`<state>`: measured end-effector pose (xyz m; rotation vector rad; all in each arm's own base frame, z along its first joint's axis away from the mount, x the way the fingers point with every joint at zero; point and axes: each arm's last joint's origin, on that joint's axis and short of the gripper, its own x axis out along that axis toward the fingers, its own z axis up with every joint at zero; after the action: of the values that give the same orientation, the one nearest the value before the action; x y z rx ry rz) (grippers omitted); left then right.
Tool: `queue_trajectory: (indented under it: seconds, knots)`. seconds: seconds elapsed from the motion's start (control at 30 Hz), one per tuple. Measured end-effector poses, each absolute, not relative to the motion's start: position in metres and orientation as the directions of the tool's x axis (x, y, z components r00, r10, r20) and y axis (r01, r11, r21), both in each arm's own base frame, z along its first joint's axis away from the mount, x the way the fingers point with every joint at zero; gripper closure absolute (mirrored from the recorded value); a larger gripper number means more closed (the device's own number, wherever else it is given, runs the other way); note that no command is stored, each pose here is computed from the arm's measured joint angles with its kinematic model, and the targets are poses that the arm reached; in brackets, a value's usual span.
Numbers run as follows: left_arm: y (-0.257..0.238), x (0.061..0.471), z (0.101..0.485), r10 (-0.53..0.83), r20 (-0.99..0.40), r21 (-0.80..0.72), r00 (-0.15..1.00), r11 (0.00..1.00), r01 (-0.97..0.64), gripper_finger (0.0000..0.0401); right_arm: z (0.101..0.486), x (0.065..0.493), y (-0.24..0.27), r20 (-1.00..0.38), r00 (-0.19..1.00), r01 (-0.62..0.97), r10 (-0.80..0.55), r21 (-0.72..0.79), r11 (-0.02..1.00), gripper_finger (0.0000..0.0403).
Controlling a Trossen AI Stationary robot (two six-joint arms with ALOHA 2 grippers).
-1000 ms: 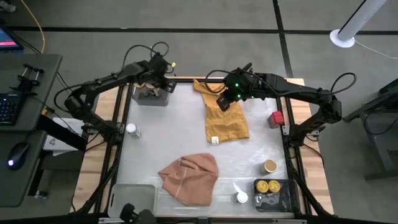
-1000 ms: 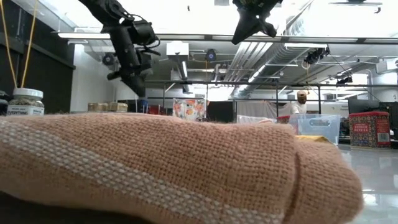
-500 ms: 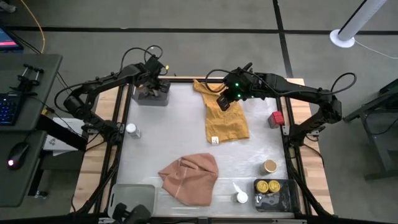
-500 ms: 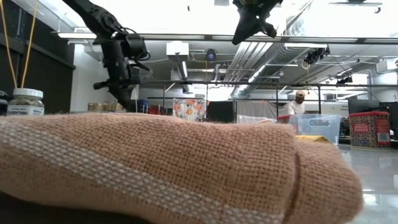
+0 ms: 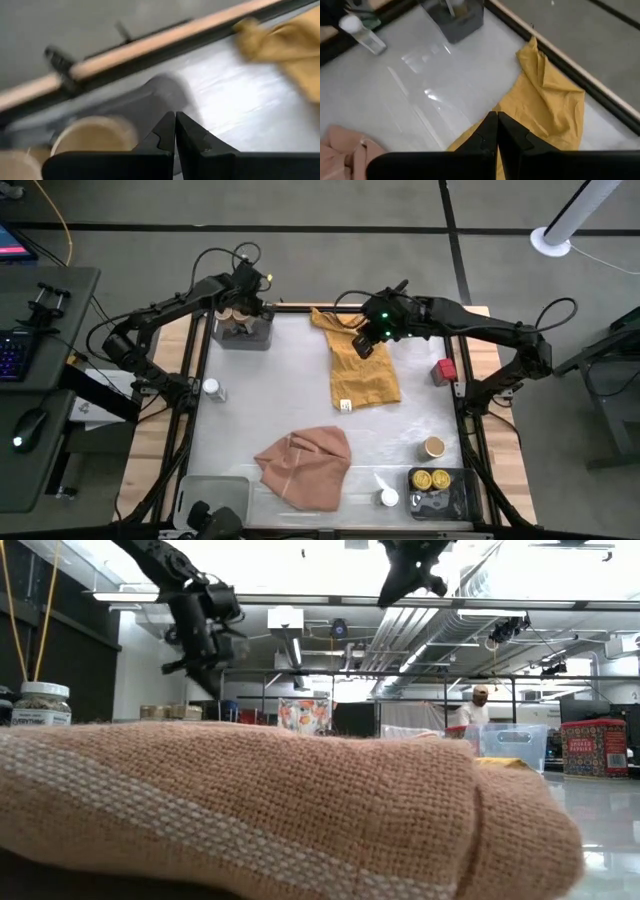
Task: Sort spices by type
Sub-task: Put the brown seasoning bottle into the top left black bin
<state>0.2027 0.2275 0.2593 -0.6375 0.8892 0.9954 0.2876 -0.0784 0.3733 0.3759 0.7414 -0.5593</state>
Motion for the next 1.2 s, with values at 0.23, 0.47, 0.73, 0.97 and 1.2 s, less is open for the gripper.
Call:
queue_trajectory:
  seconds: [0.23, 0.47, 0.73, 0.97, 1.2]
  knots:
    - [0.204, 0.224, 0.307, 0.463, -0.698, -0.143, 0.547, 0.657, -0.74, 0.0401, 0.393, 0.256, -0.07, -0.706, 0.611, 0.619, -0.358, 0.145, 0.772, 0.0402]
    - [0.148, 0.25, 0.336, 0.297, -0.567, -0.14, 0.769, 0.885, -0.445, 0.0401, 0.383, 0.243, -0.048, -0.833, 0.499, 0.606, -0.241, 0.136, 0.784, 0.0402]
    - [0.098, 0.279, 0.337, 0.152, -0.53, -0.136, 0.834, 0.956, -0.26, 0.0401, 0.368, 0.244, -0.013, -0.926, 0.376, 0.587, -0.035, 0.209, 0.782, 0.0392]
    - [0.088, 0.289, 0.333, 0.125, -0.525, -0.126, 0.842, 0.967, -0.222, 0.0401, 0.353, 0.243, 0.025, -0.981, 0.173, 0.635, 0.092, 0.182, 0.751, 0.0307]
    - [0.093, 0.288, 0.335, 0.14, -0.513, -0.091, 0.847, 0.972, -0.215, 0.0401, 0.319, 0.233, 0.075, -0.962, -0.066, 0.643, 0.265, 0.162, 0.748, 0.032]
